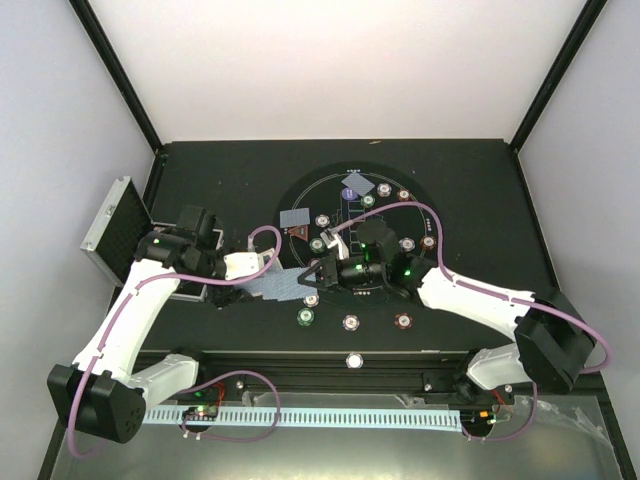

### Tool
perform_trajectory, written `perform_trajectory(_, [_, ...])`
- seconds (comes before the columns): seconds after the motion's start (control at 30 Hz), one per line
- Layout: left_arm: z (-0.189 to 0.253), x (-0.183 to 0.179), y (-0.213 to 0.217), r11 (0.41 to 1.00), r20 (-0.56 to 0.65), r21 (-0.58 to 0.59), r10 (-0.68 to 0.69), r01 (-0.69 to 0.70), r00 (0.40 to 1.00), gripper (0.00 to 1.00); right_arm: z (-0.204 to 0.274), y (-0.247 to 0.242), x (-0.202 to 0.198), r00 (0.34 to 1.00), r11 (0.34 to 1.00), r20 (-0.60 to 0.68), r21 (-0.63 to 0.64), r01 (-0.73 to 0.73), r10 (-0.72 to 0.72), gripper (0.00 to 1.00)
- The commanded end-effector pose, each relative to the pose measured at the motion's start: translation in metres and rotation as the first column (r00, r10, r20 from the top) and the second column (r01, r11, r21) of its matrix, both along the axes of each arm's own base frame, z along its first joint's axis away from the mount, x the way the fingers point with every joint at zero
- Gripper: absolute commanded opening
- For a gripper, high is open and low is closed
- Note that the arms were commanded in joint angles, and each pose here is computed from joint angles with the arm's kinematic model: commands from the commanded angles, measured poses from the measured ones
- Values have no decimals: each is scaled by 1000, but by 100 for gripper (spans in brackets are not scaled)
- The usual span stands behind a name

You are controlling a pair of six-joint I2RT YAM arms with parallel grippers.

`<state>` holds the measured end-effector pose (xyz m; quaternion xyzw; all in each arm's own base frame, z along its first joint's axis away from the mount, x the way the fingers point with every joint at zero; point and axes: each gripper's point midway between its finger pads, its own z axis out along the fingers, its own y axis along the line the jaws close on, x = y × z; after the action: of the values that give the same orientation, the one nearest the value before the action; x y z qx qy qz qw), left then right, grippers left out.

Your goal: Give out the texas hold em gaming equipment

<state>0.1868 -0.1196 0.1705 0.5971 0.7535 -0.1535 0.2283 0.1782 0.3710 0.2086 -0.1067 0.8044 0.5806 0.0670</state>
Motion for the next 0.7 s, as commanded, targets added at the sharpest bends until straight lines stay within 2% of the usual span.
perform_trajectory(0.0, [13,3,-4,999,47,-29,-18,19,999,2,11,-2,-5,999,999,19,39,-28,27,4])
perform_trajectory(0.4, [11,1,-6,999,39,-41,-23,25,999,2,22,14,12,1000,998,18,69,1,-2,1])
perform_trajectory(0.67, [15,1,-5,999,54,-37,-26,28,998,2,18,27,14,1000,998,1,58,-29,29,1])
